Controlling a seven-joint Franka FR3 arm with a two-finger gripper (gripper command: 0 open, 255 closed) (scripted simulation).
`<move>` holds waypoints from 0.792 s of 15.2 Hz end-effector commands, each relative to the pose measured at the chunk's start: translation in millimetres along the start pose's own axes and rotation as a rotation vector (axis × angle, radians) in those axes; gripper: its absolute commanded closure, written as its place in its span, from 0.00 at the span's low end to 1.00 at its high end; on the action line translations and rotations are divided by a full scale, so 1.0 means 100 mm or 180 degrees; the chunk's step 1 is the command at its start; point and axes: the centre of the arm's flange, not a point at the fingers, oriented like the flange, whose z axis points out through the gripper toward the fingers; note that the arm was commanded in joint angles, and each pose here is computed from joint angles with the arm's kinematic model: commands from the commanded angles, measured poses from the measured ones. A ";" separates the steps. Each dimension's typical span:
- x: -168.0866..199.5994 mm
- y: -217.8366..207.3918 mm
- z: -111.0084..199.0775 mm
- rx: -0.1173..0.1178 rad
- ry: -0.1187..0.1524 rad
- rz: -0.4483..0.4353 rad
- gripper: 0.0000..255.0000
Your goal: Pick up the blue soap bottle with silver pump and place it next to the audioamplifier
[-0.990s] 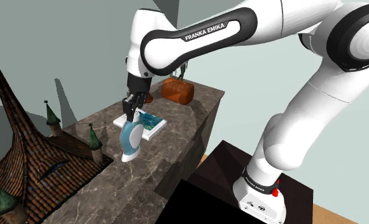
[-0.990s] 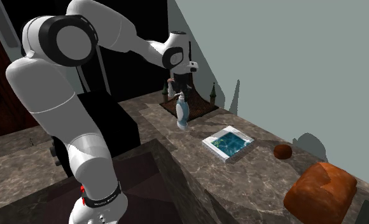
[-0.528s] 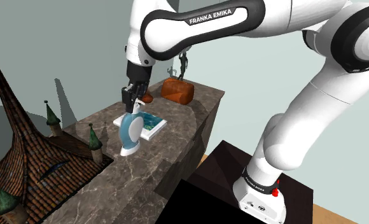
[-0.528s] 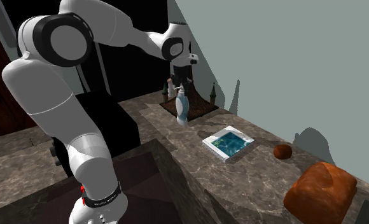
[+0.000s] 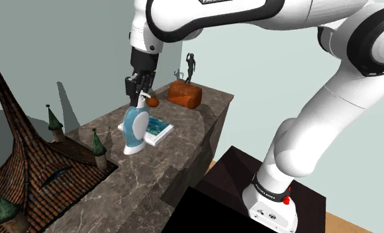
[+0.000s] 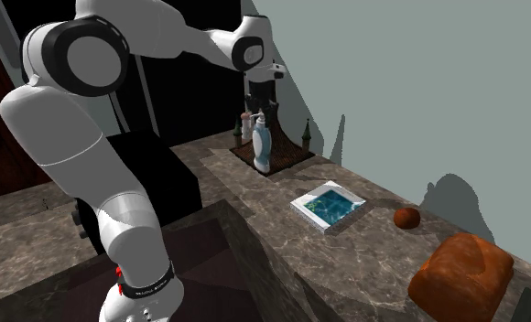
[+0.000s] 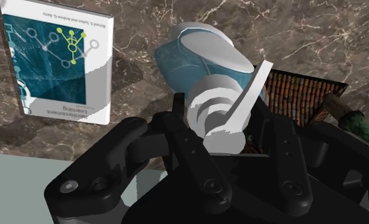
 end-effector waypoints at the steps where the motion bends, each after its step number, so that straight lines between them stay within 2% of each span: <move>1: 0.01 -0.01 -0.11 0.0000 0.0000 0.0000 1.00; 12: 0.10 -0.05 -0.68 0.0000 0.0000 0.0000 1.00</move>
